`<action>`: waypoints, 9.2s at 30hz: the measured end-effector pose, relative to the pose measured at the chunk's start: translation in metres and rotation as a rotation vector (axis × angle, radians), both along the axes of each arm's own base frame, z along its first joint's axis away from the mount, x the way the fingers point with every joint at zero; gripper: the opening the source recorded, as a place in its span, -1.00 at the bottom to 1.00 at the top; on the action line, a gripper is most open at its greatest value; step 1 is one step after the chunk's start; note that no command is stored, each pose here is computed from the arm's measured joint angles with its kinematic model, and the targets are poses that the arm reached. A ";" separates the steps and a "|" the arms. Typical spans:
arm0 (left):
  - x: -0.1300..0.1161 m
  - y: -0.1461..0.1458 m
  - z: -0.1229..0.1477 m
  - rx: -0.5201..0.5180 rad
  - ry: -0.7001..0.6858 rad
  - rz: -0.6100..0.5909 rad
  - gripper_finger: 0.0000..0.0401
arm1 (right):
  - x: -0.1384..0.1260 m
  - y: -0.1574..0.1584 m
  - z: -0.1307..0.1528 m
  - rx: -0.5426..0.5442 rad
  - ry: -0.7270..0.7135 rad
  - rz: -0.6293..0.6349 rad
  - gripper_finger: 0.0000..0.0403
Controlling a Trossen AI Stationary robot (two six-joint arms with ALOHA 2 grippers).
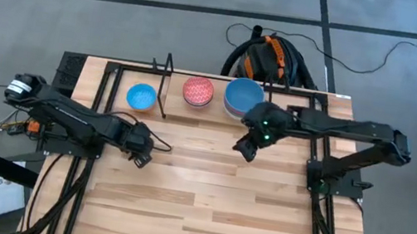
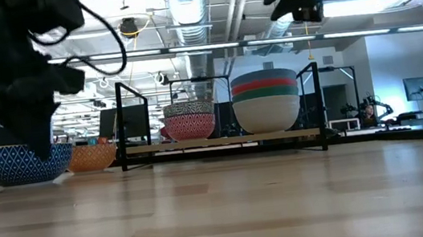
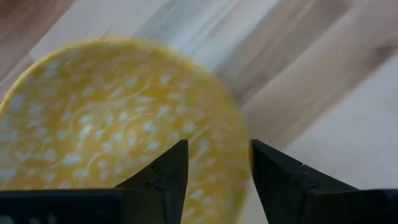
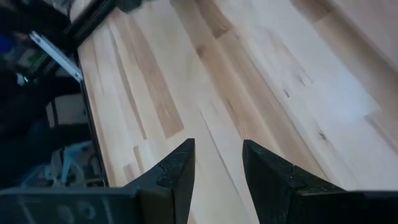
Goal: Place and stack bowls onto a shelf
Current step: Stack the small yellow bowl on the small red bowl on the shelf, then stack the small light blue bowl on the small yellow bowl on the shelf
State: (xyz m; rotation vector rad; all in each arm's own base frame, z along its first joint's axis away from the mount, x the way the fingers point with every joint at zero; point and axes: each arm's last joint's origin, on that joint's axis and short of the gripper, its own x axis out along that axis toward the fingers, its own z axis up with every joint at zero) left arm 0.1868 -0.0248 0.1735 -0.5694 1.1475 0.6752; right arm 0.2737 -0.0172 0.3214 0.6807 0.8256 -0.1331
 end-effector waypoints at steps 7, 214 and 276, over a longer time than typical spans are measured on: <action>0.007 0.004 -0.020 -0.030 0.112 0.009 -0.28 | -0.017 0.009 0.014 -0.028 -0.041 -0.061 -0.20; -0.001 0.107 0.171 0.259 -0.036 -0.164 -0.30 | -0.086 -0.004 0.043 -0.331 -0.022 -0.250 -0.35; -0.059 0.212 0.056 0.144 0.075 0.767 -1.00 | -0.068 -0.094 0.021 -0.306 0.020 -0.216 -0.27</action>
